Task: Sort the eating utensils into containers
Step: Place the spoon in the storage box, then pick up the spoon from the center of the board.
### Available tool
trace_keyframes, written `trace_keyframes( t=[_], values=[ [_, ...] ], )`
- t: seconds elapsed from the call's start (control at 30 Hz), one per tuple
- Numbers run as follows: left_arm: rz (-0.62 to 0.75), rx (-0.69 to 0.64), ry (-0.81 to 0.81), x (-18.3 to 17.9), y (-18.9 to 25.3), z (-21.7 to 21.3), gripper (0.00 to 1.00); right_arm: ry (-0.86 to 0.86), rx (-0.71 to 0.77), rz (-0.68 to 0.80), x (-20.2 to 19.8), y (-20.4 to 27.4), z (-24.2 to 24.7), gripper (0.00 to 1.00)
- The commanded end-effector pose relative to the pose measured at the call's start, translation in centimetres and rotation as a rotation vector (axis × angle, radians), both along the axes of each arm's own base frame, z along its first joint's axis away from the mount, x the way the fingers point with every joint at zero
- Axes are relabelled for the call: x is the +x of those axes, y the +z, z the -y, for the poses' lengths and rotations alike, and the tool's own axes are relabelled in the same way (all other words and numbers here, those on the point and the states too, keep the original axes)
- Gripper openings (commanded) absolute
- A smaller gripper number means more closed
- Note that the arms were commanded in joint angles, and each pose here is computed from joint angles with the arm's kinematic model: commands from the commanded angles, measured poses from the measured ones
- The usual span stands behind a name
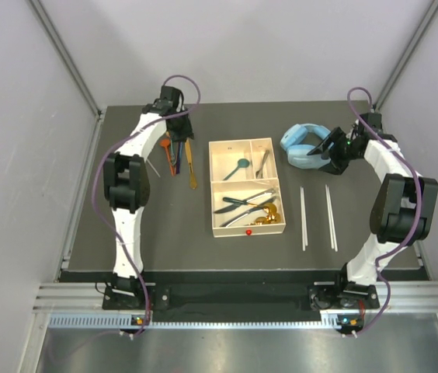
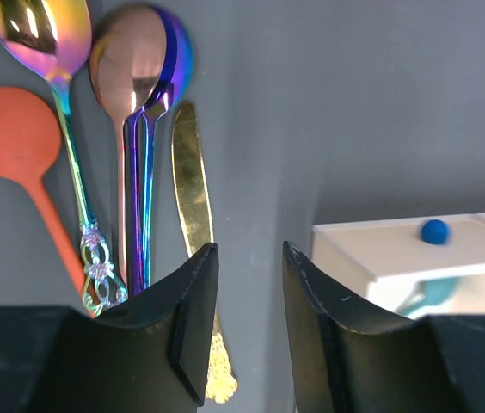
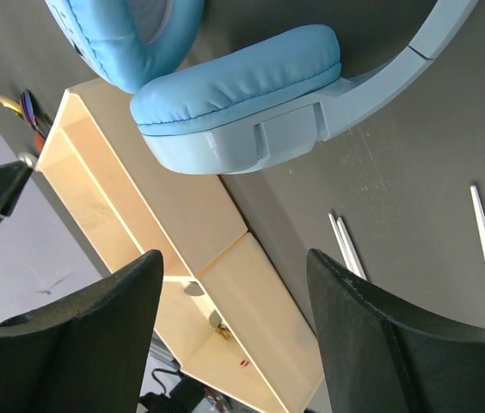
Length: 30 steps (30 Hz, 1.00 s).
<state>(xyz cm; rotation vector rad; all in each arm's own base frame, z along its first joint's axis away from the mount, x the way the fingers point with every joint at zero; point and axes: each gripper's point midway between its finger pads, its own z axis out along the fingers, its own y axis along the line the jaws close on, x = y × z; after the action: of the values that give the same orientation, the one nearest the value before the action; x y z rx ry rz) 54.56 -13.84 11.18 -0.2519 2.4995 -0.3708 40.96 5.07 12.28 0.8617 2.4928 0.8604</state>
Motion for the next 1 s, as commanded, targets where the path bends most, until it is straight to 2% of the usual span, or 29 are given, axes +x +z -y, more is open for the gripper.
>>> trace_keyframes(
  t=[0.0, 0.33, 0.97],
  values=[
    [0.016, 0.049, 0.05, 1.0, -0.5, -1.1, 0.4, 0.002, -0.022, 0.065, 1.4, 2.2, 0.2, 0.68],
    [0.011, 0.14, 0.093, 2.2, -2.3, -3.0, 0.4, -0.006, -0.027, 0.059, 1.3, 2.1, 0.3, 0.68],
    [-0.044, 0.191, 0.135, 2.3, -5.4, -5.1, 0.4, -0.006, -0.033, 0.046, 0.9, 2.1, 0.4, 0.68]
  ],
)
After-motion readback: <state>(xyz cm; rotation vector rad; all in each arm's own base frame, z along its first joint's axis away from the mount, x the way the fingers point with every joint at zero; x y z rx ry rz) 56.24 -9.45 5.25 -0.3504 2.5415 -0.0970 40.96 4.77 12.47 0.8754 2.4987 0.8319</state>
